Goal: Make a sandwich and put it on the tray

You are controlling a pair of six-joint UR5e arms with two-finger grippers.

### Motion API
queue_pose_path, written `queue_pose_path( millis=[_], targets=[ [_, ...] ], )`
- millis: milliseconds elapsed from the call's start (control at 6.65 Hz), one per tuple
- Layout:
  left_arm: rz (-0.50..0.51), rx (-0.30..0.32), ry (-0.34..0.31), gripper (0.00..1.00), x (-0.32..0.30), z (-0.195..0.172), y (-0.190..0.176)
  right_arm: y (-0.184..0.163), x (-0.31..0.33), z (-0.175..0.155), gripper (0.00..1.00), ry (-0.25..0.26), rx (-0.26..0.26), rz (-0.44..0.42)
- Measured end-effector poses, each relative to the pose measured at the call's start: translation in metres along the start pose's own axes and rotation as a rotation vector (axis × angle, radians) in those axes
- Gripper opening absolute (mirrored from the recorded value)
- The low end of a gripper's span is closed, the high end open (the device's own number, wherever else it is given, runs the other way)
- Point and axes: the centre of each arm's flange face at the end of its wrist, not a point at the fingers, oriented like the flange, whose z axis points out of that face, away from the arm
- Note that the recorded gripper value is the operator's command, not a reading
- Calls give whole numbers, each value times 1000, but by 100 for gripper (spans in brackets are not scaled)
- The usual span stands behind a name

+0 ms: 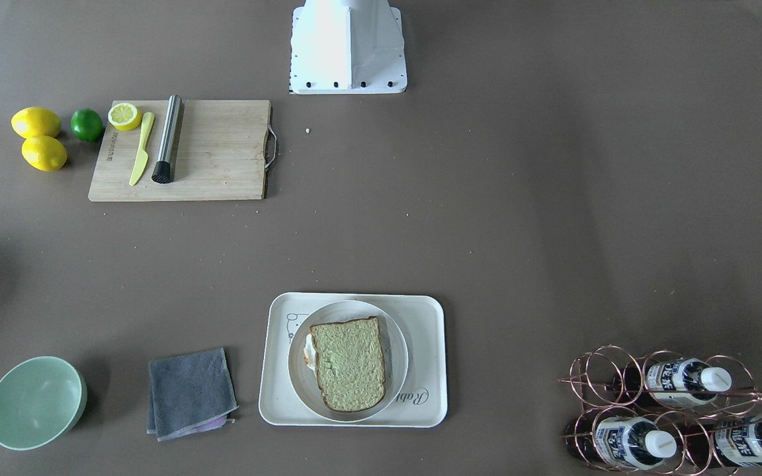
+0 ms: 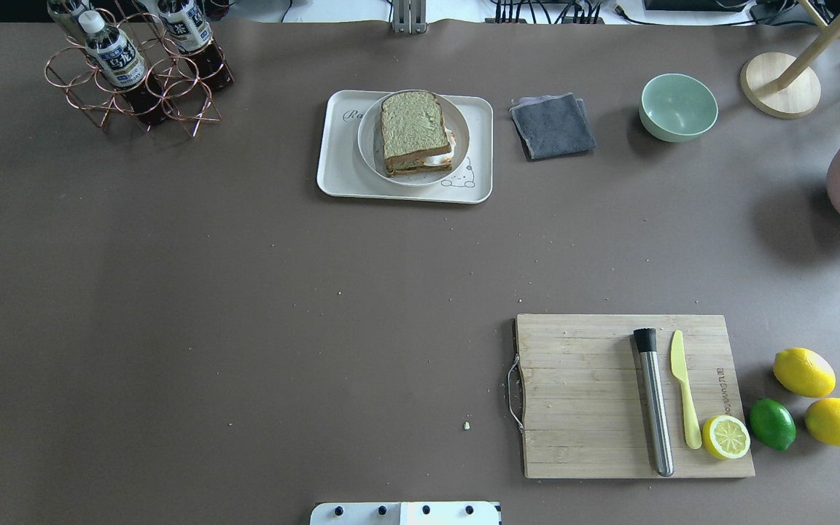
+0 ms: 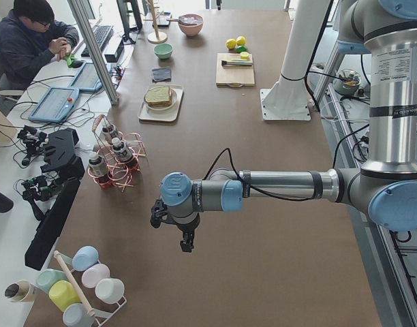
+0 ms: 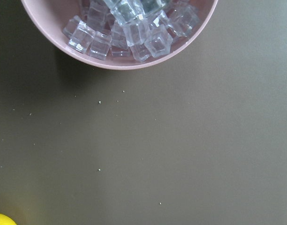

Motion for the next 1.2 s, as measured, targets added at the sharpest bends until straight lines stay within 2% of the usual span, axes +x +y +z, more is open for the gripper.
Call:
queue_pose_path(
  millis=[1202],
  targets=[
    [-25,-22,4,97,-9,9,7,2,0,0,100,-3,-1,-4]
  ],
)
